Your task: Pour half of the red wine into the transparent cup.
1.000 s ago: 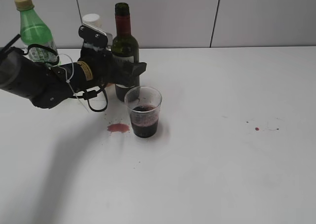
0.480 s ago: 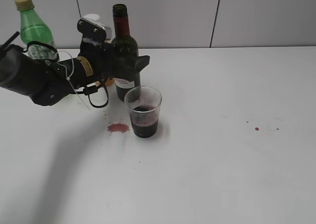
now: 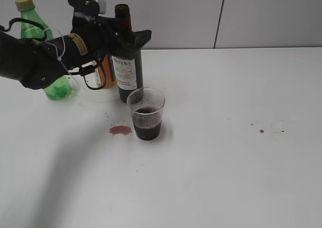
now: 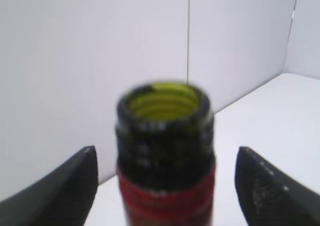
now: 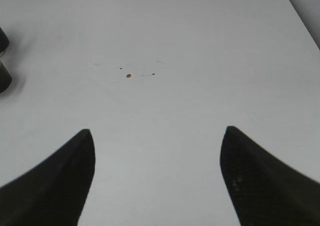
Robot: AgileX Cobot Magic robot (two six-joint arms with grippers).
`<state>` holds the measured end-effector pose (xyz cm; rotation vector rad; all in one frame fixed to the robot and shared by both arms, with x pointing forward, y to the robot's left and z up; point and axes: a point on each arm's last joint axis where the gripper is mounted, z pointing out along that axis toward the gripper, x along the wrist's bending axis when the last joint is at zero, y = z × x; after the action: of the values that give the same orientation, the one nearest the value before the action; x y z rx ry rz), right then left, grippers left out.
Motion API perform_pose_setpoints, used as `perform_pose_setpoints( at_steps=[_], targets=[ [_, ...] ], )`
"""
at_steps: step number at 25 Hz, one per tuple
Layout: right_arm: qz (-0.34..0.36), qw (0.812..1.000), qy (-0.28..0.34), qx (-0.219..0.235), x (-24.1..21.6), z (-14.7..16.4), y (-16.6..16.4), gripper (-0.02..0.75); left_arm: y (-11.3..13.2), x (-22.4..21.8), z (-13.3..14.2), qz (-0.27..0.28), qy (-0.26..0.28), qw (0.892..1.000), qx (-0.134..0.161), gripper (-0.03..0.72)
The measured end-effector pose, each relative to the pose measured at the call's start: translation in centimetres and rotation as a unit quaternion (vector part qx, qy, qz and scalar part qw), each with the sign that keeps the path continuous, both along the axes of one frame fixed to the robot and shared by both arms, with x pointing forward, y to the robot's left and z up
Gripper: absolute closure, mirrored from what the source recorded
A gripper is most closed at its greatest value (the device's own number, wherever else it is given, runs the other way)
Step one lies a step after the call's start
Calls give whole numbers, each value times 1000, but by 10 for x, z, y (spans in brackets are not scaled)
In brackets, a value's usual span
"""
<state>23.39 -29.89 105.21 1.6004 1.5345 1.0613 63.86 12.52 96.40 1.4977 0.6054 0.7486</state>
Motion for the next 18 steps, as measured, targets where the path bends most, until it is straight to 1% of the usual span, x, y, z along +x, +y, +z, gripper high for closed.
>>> perform_pose_setpoints(
  at_steps=[5,7,13,18],
  targets=[
    [0,1000,0,0,0,0,0,148,4,-6,37,5,-33,999,-7,54],
    [0,1000,0,0,0,0,0,148,6,-10,52,10,-42,999,-5,58],
    [0,1000,0,0,0,0,0,148,19,-27,103,48,-42,998,26,72],
    [0,1000,0,0,0,0,0,148,36,-48,140,99,-14,993,66,82]
  ],
)
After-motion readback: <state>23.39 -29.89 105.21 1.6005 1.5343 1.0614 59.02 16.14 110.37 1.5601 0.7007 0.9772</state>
